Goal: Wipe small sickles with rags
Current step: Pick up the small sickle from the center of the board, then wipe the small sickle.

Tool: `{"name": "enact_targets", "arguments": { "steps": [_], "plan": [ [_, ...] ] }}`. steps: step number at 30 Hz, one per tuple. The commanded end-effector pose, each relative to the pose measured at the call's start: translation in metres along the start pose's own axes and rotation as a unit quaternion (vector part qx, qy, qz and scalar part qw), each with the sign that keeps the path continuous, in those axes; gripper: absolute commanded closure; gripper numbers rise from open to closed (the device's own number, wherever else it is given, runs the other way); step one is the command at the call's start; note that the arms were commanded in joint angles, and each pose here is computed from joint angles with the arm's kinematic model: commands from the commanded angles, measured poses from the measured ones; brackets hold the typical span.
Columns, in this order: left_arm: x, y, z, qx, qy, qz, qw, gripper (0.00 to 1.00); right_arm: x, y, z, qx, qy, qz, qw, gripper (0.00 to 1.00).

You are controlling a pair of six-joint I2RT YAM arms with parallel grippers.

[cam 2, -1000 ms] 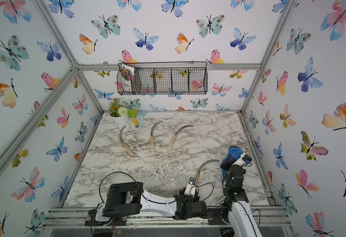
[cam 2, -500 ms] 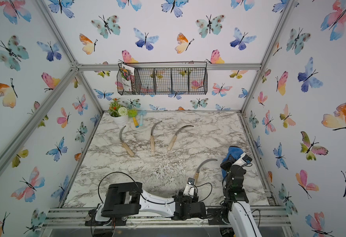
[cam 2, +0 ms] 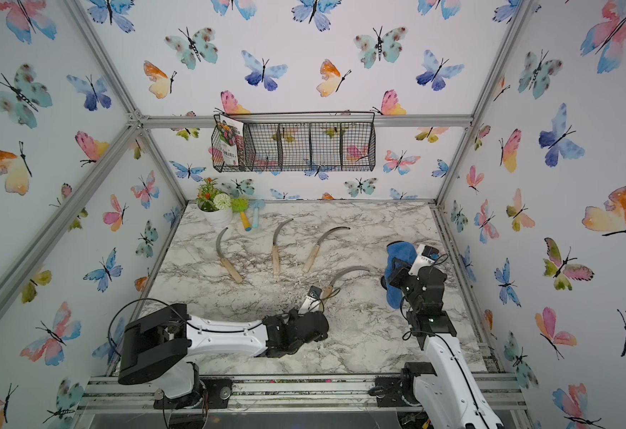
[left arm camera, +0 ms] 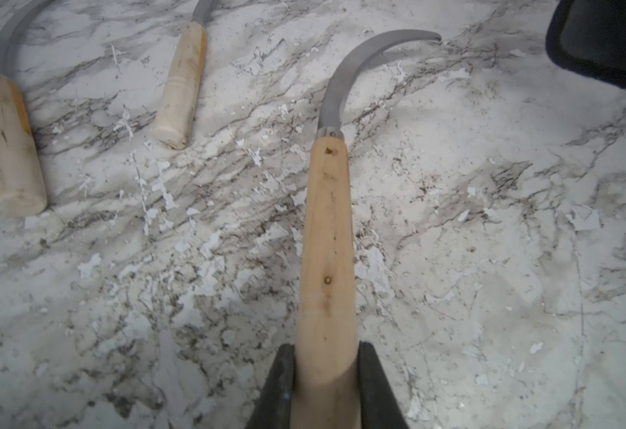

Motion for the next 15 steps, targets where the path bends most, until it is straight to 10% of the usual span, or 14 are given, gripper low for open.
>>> {"name": "enact_targets", "arguments": {
  "steps": [1, 15],
  "plan": [
    [0.031, -0.006, 0.002, -0.084, -0.023, -0.053, 0.995, 1.0, -0.02, 0.04, -0.005, 0.022, 0.058, 0.055, 0.997, 0.97],
    [0.054, 0.01, 0.012, -0.17, -0.137, -0.135, 0.967, 1.0, -0.057, 0.118, -0.042, 0.022, 0.132, 0.161, 0.978, 0.97]
  ]
}}
Point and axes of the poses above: each gripper's point midway between its finger pads, its own z axis back along the fingers, its own y axis along the line the jaws close on, x = y × z, the point moved 2 cm from there along z, back along the fingers, and after that the axes turned 9 degrees about z, right-handed, at the moved point
